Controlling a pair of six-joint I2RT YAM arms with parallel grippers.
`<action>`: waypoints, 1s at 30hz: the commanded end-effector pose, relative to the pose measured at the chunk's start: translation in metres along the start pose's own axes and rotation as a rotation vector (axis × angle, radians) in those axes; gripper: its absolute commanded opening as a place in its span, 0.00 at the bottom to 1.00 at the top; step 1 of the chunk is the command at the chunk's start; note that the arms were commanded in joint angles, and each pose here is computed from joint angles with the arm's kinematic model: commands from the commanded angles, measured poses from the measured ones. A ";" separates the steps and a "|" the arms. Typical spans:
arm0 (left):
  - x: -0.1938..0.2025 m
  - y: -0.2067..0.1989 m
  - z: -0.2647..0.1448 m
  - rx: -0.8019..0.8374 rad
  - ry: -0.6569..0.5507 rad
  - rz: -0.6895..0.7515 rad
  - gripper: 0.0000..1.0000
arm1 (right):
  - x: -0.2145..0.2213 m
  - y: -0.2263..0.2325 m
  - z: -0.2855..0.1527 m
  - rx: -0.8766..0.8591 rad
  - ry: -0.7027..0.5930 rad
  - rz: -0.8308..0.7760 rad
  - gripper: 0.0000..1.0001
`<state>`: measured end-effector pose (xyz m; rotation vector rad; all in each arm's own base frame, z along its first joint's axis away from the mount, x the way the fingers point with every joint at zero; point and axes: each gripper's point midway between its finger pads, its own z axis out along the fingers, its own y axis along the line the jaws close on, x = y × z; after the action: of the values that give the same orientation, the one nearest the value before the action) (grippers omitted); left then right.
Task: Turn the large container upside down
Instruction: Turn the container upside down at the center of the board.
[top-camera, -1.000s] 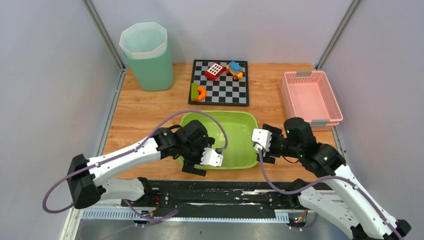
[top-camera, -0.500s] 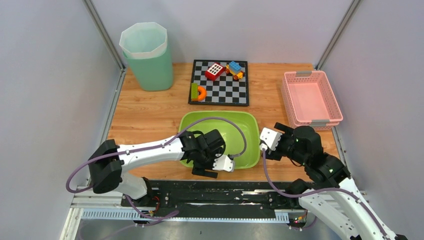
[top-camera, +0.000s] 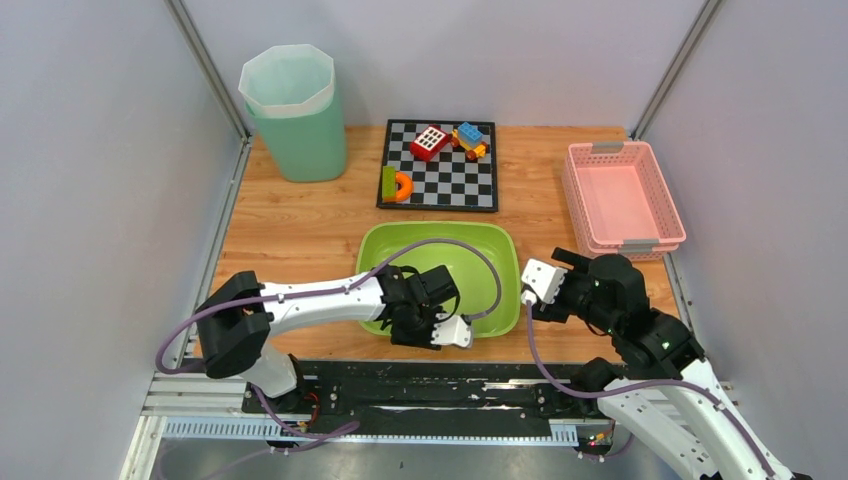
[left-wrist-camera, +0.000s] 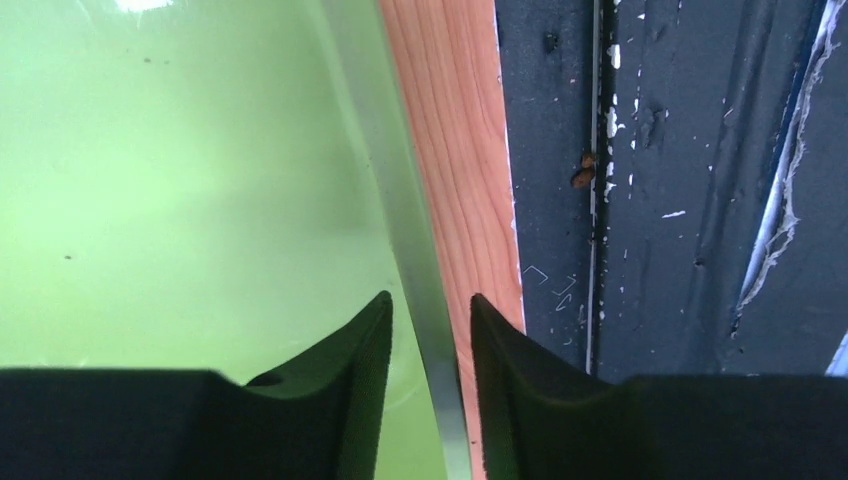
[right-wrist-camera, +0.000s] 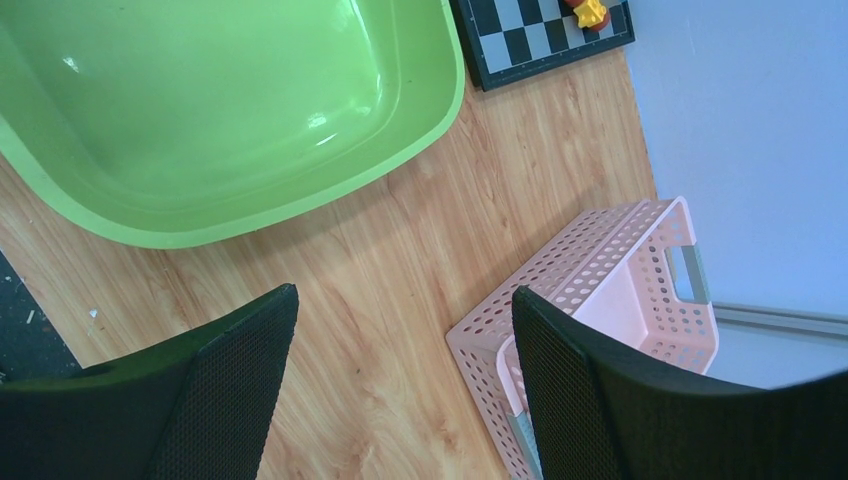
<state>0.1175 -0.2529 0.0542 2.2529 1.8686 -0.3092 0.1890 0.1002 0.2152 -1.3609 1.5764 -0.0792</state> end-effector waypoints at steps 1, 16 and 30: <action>-0.011 0.000 -0.004 0.011 -0.016 0.000 0.31 | 0.004 -0.008 -0.010 0.027 0.031 -0.013 0.80; -0.033 -0.010 -0.057 0.037 -0.105 0.021 0.00 | -0.015 -0.021 -0.043 -0.001 0.022 -0.092 0.79; -0.044 -0.030 -0.164 0.224 -0.344 0.022 0.00 | -0.044 -0.014 -0.073 -0.165 -0.057 -0.245 0.69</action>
<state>0.0926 -0.2537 0.1923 2.2290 1.7325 -0.6920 0.1549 0.0964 0.3009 -1.5480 1.4002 -0.0657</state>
